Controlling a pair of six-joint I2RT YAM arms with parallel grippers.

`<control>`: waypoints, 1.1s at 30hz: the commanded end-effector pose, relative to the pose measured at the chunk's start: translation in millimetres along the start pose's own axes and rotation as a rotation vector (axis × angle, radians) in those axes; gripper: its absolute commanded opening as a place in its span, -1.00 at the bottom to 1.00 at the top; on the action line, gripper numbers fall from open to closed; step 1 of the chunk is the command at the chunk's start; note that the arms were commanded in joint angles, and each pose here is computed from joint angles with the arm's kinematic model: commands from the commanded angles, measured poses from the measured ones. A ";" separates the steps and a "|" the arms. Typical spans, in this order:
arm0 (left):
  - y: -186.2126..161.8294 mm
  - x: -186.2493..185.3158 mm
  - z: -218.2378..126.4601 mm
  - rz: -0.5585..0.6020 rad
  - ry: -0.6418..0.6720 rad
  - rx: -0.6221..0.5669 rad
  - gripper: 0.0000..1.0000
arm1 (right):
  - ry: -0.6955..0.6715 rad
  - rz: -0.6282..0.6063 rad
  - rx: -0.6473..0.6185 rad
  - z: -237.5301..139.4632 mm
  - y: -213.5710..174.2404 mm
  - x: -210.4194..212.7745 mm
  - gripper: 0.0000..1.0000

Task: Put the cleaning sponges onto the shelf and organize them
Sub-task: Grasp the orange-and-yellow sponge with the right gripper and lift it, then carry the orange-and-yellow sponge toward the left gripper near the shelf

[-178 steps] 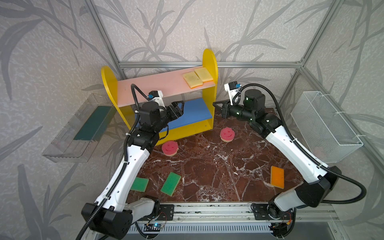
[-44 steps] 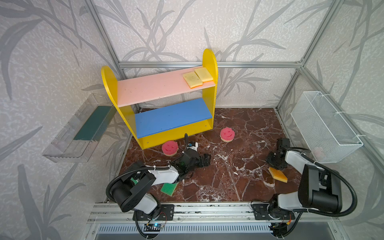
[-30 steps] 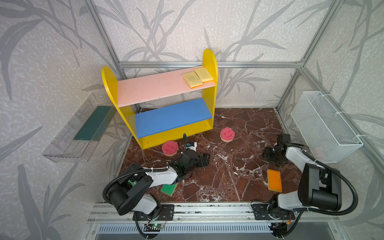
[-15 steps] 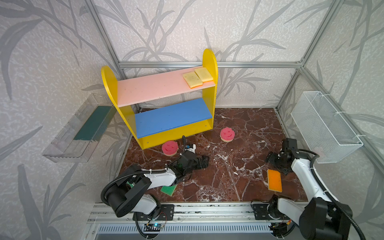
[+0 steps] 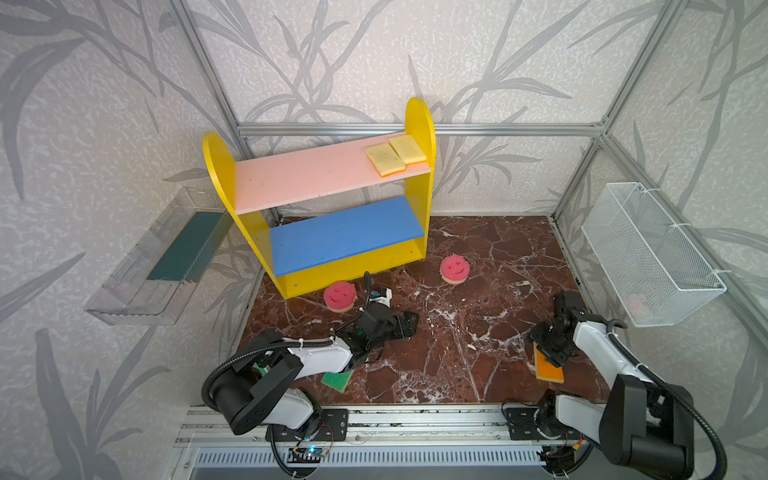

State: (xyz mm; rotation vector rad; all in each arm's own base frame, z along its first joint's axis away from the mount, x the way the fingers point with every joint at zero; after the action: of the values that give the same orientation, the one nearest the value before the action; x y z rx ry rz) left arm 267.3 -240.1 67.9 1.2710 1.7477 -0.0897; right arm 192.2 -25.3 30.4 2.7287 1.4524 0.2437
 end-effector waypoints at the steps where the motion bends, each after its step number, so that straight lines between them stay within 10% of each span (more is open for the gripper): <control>1: 2.5 -2.0 -2.6 -0.001 -0.006 -0.018 0.98 | 0.104 -0.086 -0.008 9.7 7.9 30.7 0.04; 13: 18.8 3.4 -17.0 -0.004 0.028 -0.064 0.98 | 0.225 -0.366 0.059 27.8 4.5 162.5 0.03; 21: 31.0 7.6 -36.4 0.018 0.077 -0.095 0.98 | 0.432 -0.620 0.019 -8.6 -5.2 274.8 0.46; 26: 40.6 2.3 -45.3 0.025 0.080 -0.116 0.99 | 0.482 -0.856 -0.011 -40.2 -5.5 285.9 0.99; 33: 51.5 -2.4 -47.5 -0.019 0.055 -0.100 0.99 | 0.243 -1.069 -0.021 -29.4 3.0 244.9 0.98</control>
State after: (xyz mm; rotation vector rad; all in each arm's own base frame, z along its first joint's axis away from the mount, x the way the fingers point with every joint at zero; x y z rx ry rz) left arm 272.1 -191.2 106.7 1.2072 1.7965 0.0392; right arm 343.4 199.5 98.8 1.7189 2.5501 0.7276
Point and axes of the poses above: each gripper's point midway between its finger pads, its own z axis out along the fingers, its own x axis along the line the jaws close on, y = z × x, the point moved 1 cm from there along -z, back along the fingers, and after that the axes turned 13 degrees about -z, right-handed, at the moved point
